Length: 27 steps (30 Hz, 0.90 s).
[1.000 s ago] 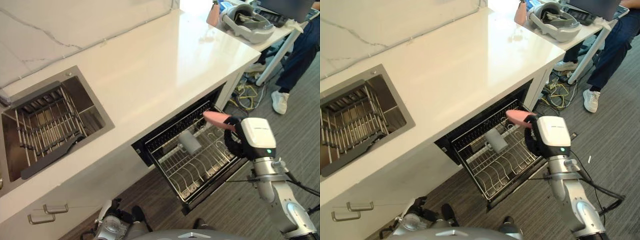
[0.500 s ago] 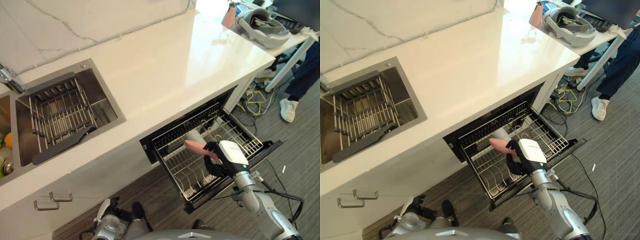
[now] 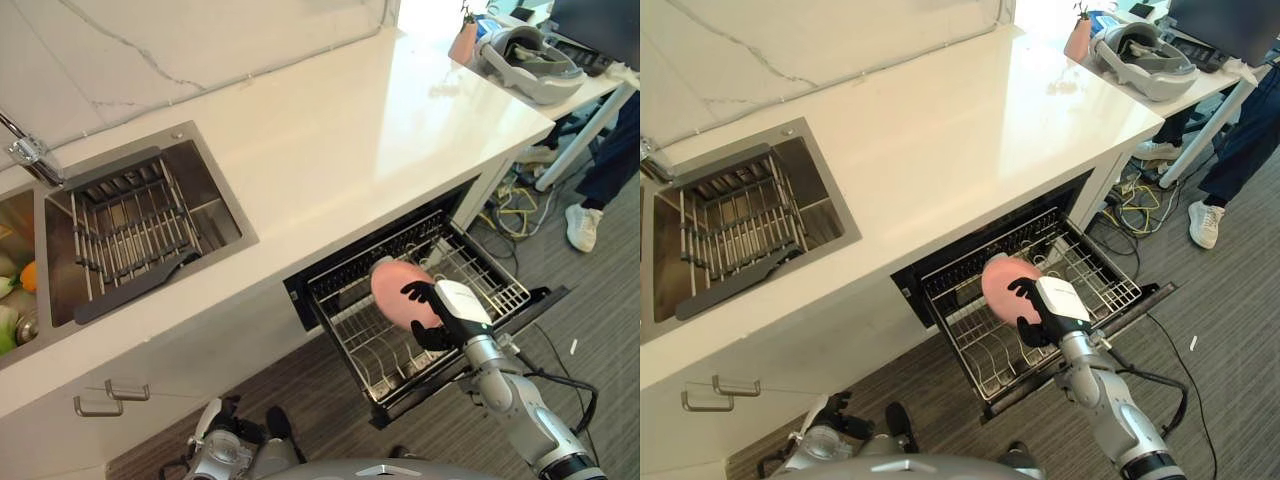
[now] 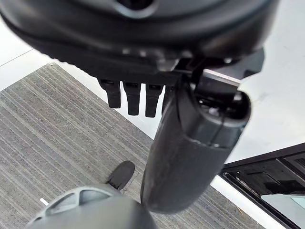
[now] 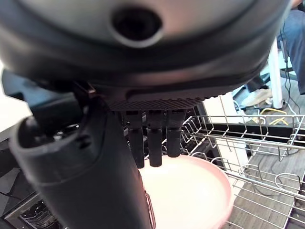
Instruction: Place the dishes in the dishwasher.
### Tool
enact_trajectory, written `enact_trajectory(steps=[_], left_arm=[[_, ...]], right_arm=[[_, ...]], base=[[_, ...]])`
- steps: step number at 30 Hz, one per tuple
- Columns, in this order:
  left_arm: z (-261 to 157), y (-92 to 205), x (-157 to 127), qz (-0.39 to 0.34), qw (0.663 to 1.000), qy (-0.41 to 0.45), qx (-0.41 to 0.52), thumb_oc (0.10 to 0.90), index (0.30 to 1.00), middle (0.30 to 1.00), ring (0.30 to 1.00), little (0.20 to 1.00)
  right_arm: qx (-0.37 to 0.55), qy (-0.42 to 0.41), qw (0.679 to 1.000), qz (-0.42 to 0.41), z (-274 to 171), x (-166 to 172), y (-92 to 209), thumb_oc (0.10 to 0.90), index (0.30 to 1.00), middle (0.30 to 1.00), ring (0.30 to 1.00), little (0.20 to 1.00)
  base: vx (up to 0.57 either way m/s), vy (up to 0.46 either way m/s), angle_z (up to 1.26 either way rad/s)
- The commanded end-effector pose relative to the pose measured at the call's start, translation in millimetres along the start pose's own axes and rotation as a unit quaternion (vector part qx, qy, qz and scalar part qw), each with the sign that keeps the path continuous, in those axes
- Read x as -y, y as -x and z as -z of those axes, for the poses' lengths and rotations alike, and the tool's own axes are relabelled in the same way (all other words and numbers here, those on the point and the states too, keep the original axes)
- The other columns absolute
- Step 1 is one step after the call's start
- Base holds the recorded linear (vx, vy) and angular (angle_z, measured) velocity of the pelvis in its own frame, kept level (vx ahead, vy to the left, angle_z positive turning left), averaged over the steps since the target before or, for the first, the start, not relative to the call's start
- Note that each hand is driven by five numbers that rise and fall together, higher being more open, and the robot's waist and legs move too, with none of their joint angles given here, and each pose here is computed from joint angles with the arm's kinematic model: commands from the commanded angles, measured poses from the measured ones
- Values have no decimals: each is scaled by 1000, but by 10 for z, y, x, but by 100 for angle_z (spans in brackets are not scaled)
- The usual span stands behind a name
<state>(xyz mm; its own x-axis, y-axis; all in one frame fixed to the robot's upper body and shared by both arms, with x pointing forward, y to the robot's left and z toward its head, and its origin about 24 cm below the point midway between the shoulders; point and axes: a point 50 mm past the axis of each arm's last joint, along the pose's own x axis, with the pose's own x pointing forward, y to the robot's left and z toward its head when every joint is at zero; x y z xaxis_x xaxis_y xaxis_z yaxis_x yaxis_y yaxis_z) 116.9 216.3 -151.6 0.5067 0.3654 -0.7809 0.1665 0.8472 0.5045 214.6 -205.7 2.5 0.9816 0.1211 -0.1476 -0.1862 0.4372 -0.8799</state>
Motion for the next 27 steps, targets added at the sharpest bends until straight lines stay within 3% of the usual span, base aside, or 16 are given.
enact_trajectory(steps=[1, 11, 16, 20, 24, 25, 26, 27], left_arm=[[118, -10, -33, 0, 999, -15, -28, 800, 900, 900, 900, 900], [152, -4, -31, -2, 999, -10, -36, 800, 900, 900, 900, 900], [190, 5, -40, -7, 999, -6, -42, 800, 900, 900, 900, 900], [197, 15, -22, -6, 999, -7, -43, 800, 900, 900, 900, 900], [171, 8, -7, 4, 999, -13, -45, 800, 900, 900, 900, 900], [174, 7, -8, 3, 999, -13, -46, 800, 900, 900, 900, 900], [181, 7, -11, 5, 999, -14, -47, 800, 900, 900, 900, 900], [189, 10, -5, 10, 999, -16, -48, 800, 900, 900, 900, 900]], right_arm=[[62, -5, 993, 98, -220, 407, -148, 800, 900, 900, 900, 900], [-9, 26, 978, 207, 86, 811, -13, 800, 900, 900, 900, 900], [-158, 37, 935, 314, 654, 1080, 379, 800, 900, 900, 900, 900], [-256, -3, 915, 311, 950, 874, 583, 800, 900, 900, 900, 900], [-283, -58, 925, 245, 972, 523, 565, 800, 900, 900, 900, 900], [-284, -72, 927, 232, 958, 449, 552, 525, 488, 488, 488, 488], [-286, -100, 929, 212, 944, 335, 520, 400, 300, 300, 300, 300], [-284, -164, 926, 184, 903, 163, 450, 400, 300, 300, 300, 300]], base=[[0, 0, 0], [0, 0, 0], [5, 2, -2], [11, 3, -10], [7, -4, -18], [0, 0, 0], [0, 0, 0], [0, 0, 0]])
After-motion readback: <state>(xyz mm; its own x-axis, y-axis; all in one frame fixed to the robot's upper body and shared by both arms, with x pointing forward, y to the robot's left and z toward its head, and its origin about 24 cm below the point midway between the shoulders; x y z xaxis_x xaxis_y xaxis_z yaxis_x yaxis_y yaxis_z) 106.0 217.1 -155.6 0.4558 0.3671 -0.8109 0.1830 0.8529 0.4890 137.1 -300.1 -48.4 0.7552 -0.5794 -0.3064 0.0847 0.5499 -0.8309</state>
